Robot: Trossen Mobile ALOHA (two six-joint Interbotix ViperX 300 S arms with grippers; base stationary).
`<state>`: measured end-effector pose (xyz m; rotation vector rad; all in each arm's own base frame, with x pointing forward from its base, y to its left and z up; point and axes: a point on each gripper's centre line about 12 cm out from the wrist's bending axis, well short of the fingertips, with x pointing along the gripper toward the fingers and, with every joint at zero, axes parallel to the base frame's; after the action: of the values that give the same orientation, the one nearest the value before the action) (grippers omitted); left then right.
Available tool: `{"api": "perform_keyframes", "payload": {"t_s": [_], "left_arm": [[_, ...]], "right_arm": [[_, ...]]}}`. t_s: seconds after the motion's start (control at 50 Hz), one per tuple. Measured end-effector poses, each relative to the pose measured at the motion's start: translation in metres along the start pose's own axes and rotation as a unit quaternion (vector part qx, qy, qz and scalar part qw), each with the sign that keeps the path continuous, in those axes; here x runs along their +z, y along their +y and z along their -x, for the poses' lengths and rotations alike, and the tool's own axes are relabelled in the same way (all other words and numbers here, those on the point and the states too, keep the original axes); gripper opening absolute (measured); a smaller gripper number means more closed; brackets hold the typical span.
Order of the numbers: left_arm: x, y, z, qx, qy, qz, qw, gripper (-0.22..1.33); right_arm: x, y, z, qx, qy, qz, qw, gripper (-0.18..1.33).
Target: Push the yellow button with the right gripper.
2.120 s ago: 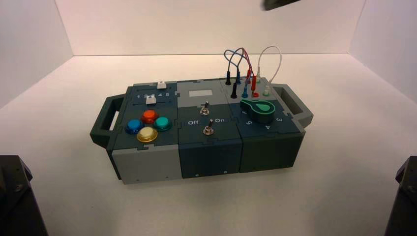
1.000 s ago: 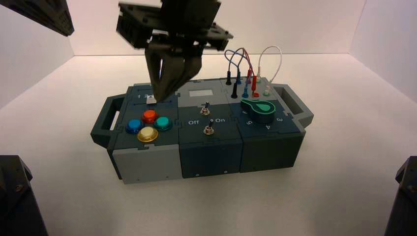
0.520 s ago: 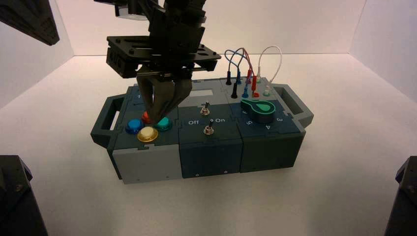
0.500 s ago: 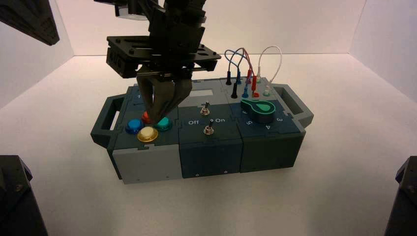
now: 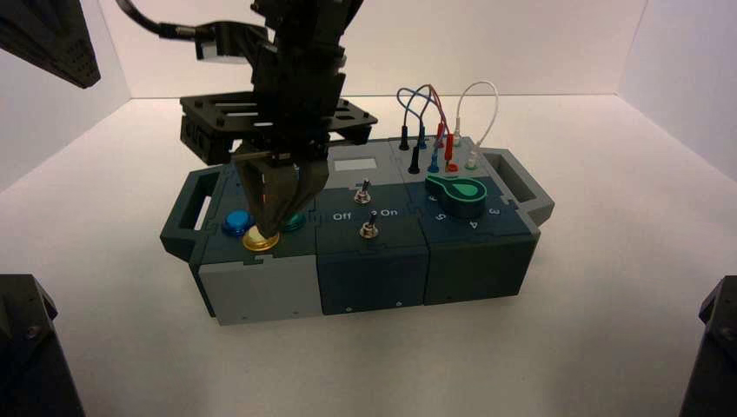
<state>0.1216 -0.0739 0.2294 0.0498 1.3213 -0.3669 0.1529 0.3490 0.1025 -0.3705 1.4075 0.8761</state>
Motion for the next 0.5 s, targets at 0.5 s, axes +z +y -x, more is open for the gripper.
{"api": "perform_keyframes", "payload": {"t_s": [0.5], "left_arm": [[-0.005,0.0027,-0.0067,0.005,0.008,-0.001,1.0,-0.16]], "right_arm": [[-0.0009,-0.001,-0.0084,-0.002,0.007,0.003,1.0,-0.14]]}}
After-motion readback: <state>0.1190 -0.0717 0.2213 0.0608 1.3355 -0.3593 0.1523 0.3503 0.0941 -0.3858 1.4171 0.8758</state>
